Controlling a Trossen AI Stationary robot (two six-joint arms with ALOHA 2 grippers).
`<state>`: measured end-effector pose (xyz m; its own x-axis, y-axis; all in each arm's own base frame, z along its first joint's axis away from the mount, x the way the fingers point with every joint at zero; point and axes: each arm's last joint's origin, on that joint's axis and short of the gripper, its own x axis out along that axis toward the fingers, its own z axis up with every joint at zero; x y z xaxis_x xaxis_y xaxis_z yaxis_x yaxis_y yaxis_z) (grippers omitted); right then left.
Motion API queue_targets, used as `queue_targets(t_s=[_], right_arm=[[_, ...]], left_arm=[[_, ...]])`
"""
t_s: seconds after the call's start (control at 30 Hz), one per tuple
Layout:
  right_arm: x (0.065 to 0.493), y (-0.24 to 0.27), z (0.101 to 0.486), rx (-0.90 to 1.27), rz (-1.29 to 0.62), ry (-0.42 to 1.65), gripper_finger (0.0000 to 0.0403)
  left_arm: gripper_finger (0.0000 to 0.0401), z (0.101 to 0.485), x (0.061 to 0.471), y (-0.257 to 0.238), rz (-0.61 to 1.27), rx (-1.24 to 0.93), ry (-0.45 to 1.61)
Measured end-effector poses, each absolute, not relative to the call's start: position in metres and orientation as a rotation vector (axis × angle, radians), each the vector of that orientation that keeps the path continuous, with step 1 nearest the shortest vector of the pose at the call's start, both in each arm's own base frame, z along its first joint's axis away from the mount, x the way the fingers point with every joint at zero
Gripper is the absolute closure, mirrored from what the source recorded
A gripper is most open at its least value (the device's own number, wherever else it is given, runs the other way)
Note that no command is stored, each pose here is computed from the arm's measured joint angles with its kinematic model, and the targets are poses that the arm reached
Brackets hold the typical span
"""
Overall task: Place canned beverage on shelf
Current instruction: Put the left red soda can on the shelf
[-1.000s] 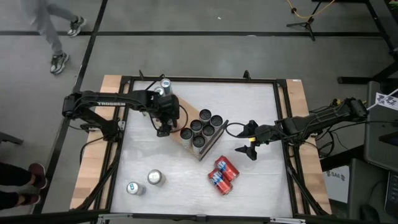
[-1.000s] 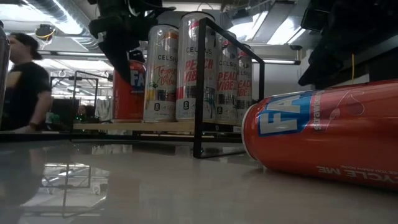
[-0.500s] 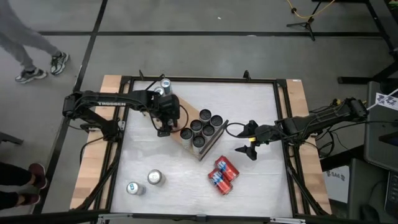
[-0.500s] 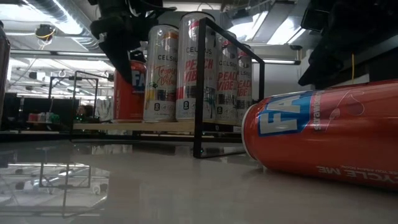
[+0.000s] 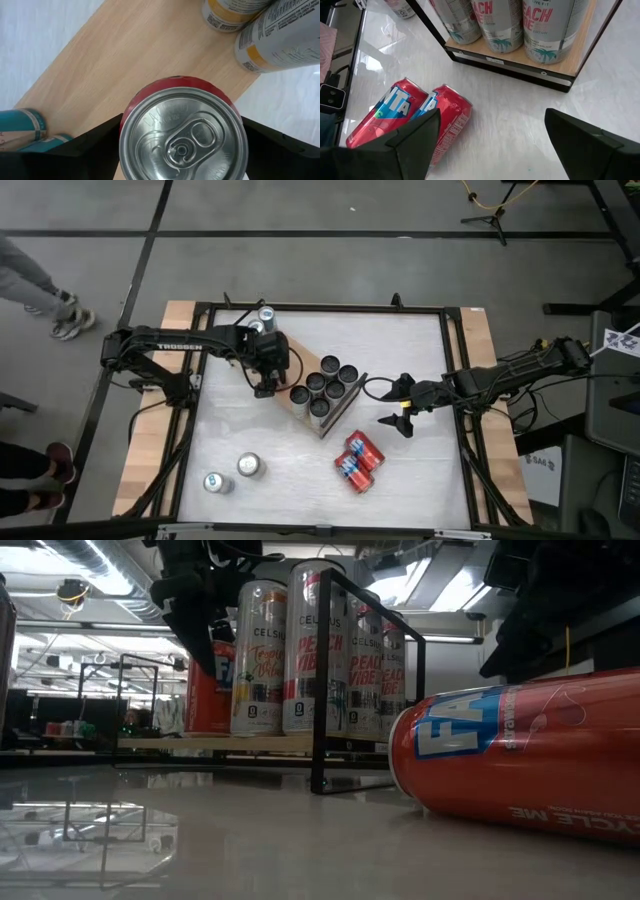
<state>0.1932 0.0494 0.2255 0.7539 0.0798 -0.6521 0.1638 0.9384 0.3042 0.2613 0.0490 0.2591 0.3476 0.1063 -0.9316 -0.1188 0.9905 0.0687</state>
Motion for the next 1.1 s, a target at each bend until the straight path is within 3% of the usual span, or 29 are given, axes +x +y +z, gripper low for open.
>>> queue_targets(t_s=[0.4,0.67,1.1], right_arm=[[0.1932,0.0494,0.2256,0.358,-0.047,0.719,0.0049],[0.1932,0.0494,0.2255,0.358,-0.047,0.719,0.0049],[0.1932,0.0494,0.2256,0.358,-0.046,0.719,0.0049]], left_arm=[[0.0019,0.2596,0.2630,0.0496,0.173,-0.028,1.186],[0.0015,0.2600,0.2621,0.0498,0.235,-0.095,1.181],[0.0015,0.2602,0.2622,0.0499,0.460,-0.434,1.120]])
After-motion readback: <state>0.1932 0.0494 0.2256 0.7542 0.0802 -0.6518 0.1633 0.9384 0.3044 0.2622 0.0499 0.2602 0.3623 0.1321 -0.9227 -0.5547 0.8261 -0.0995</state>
